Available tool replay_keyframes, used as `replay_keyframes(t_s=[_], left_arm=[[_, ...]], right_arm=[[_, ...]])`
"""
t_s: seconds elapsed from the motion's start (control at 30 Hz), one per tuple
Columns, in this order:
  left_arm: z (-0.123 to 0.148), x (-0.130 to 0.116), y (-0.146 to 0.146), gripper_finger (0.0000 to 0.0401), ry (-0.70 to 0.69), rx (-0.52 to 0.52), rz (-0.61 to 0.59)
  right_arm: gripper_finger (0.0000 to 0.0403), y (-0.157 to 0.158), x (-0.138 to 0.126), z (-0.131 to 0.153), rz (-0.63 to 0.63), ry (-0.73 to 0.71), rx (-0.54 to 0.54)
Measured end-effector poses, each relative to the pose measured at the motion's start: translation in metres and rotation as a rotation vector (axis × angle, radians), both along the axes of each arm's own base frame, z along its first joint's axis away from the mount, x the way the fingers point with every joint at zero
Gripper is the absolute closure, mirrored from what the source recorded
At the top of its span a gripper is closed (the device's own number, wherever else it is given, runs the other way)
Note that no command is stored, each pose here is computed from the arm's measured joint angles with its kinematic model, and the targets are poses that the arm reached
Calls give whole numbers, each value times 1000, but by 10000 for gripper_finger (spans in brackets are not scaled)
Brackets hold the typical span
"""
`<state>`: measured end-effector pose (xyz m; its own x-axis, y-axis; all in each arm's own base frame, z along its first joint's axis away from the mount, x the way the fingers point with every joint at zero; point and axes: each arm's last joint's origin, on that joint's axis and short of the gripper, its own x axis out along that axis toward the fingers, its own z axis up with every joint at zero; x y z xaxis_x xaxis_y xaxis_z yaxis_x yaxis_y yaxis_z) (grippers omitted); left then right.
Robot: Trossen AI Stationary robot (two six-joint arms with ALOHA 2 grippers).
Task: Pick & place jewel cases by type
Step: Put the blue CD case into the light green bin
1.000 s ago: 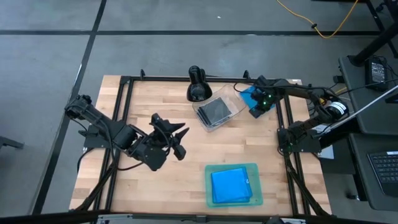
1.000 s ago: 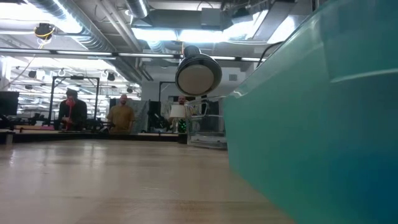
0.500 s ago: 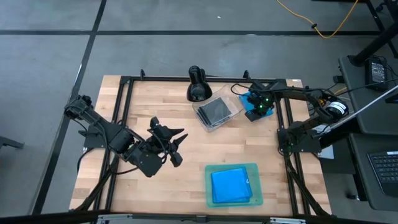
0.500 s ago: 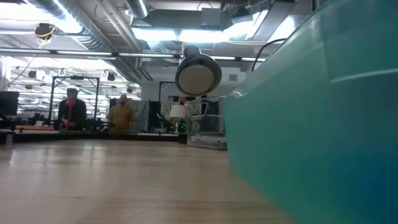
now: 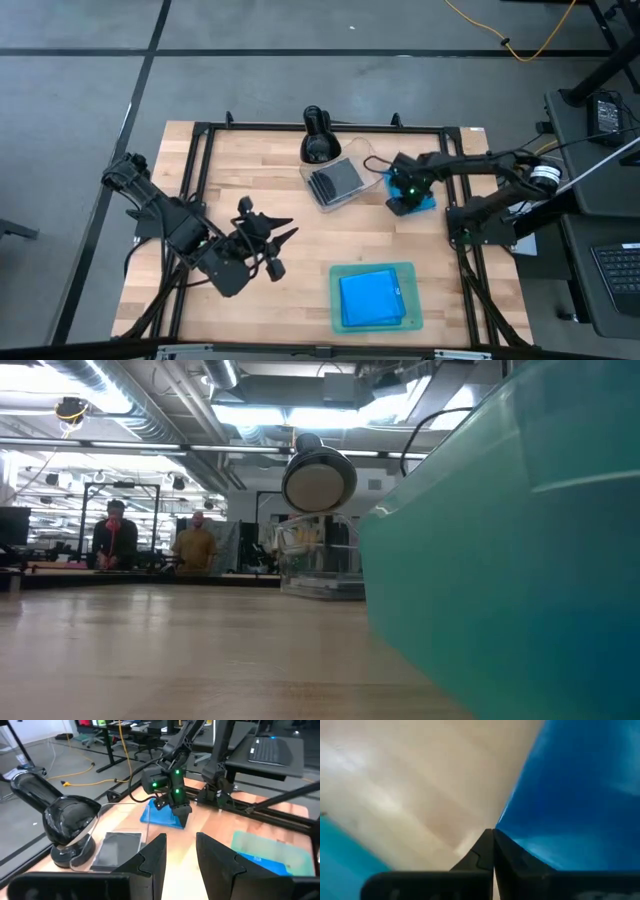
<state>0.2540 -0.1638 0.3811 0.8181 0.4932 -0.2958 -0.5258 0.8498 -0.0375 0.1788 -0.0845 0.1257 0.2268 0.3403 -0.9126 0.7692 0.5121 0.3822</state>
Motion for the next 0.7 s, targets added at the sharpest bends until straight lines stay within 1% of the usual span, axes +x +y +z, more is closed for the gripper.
replay_keyframes(t_s=[0.13, 0.23, 0.33, 0.43, 0.47, 0.6, 0.7], left_arm=[[0, -3, -4, 301, 12, 21, -24], [0, -4, -6, 301, 10, 29, -21], [0, -4, -5, 301, 12, 32, -19], [0, -4, -5, 301, 13, 33, -16], [0, -4, -4, 301, 13, 34, -16], [0, -3, -3, 301, 15, 34, -11], [0, -3, -3, 301, 13, 34, -9]], right_arm=[[399, 22, 6, -7, 0, -14, -6], [399, 35, 14, -5, 7, -40, -41], [399, 49, 27, 4, 48, -98, -36], [399, 58, 40, 27, 84, -194, -54], [399, 60, 43, 32, 86, -209, -82], [399, 59, 44, 58, 93, -194, -204], [399, 48, 31, 64, 76, -98, -313]])
